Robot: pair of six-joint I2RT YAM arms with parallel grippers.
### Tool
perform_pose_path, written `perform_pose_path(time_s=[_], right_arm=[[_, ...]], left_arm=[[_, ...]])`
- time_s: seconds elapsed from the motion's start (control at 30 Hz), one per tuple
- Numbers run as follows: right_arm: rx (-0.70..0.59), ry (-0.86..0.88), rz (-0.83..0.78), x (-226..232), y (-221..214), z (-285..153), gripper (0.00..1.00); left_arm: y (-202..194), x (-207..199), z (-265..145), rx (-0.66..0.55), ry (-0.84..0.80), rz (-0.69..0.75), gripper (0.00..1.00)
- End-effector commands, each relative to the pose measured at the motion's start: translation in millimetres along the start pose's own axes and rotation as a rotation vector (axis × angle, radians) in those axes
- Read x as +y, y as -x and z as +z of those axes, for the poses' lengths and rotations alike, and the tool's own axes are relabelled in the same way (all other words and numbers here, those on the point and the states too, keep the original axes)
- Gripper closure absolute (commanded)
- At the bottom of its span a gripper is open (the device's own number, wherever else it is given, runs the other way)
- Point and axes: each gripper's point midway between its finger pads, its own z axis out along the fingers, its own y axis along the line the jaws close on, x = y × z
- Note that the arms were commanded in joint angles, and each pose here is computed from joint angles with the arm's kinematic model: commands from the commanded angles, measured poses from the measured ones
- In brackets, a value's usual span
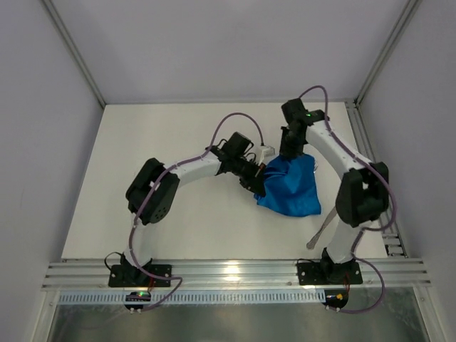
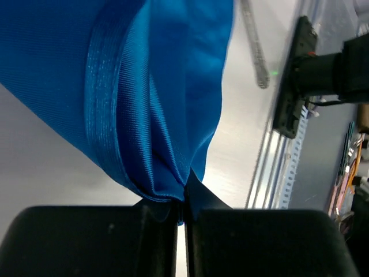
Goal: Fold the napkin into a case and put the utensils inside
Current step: Turn over the upper triangle folded napkin at the center of the board.
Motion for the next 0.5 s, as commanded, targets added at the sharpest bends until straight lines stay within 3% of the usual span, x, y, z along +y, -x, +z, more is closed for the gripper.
perform_pose_path(time_s=[0.0, 0.03, 0.07, 0.13, 0.33, 0.47], right_arm=[[-0.021, 0.074, -0.044, 67, 27, 41, 0.96], [-0.054, 0.102, -0.041, 87, 45, 39, 0.96], [0.006, 0.086, -0.064, 101, 33, 68, 0.96], [-0.022, 0.140, -0.075, 138, 47, 69, 0.96], [-0.039, 0.247, -0.011, 197, 55, 100, 0.96], [-0.055, 0.314, 0.022, 225, 53, 109, 0.95]], left_arm=[[5, 32, -21, -0.071, -0.037, -0.131, 1.00], [-6, 42, -24, -0.059, -0.024, -0.155, 1.00], [-13, 53, -31, -0.056, -0.010, -0.190, 1.00], [-32, 66, -36, -0.038, 0.008, -0.247, 1.00], [-79, 106, -62, -0.027, 0.066, -0.451, 1.00], [-101, 127, -77, -0.015, 0.132, -0.492, 0.98]])
